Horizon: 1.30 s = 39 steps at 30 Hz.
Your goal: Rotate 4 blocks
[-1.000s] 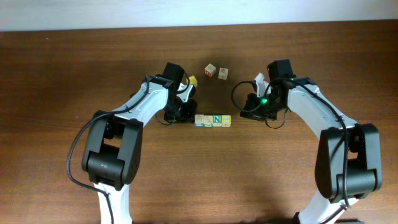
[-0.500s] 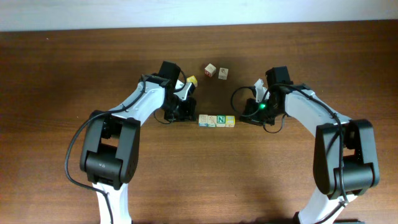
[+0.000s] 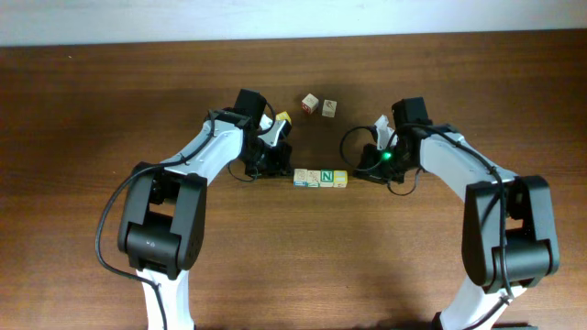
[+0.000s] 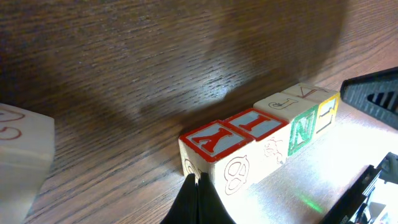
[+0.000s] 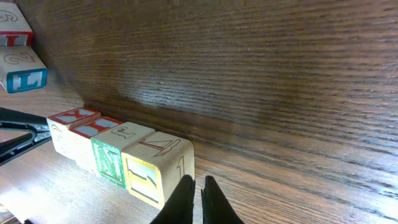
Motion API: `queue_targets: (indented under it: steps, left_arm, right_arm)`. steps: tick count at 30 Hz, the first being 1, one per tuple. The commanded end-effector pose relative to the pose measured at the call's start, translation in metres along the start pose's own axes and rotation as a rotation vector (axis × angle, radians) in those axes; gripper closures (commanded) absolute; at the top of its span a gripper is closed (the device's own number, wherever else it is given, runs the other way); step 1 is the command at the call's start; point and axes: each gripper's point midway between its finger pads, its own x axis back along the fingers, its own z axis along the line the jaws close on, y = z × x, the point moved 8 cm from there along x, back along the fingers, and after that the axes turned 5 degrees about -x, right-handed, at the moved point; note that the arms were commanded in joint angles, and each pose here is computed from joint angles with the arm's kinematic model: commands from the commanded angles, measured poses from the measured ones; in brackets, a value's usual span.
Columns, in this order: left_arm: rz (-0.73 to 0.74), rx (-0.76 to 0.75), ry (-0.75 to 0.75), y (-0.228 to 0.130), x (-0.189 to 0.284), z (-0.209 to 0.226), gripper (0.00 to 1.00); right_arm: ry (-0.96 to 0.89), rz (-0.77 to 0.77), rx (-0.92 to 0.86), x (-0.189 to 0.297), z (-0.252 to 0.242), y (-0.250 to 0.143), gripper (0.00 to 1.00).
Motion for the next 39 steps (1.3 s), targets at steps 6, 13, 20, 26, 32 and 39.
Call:
queue_targets:
  steps: [6,13,20,26,32,39]
  left_arm:
    - [0.010,-0.012,-0.025,-0.002,-0.002,-0.001,1.00]
    - [0.010,-0.012,-0.025,-0.002,-0.002,-0.001,1.00]
    - [0.010,-0.012,-0.025,-0.002,-0.002,-0.001,1.00]
    - [0.010,-0.012,-0.025,-0.002,-0.002,-0.001,1.00]
    - [0.014,-0.010,-0.025,-0.003,-0.002,-0.001,1.00]
    - [0.014,-0.010,-0.025,-0.003,-0.002,-0.001,1.00]
  right_arm:
    - [0.051,0.056,-0.017,-0.023,-0.007,-0.007,0.96]
    - [0.102,0.064,0.027,-0.023,-0.003,-0.007,0.96]
    - [0.190,0.079,0.046,-0.020,0.006,-0.007,0.96]
    - [0.227,0.043,0.058,-0.002,0.020,-0.005,0.96]
    - [0.234,0.057,0.098,-0.005,0.038,-0.009,0.96]
    - [0.240,0.067,0.139,0.000,0.059,-0.009,0.96]
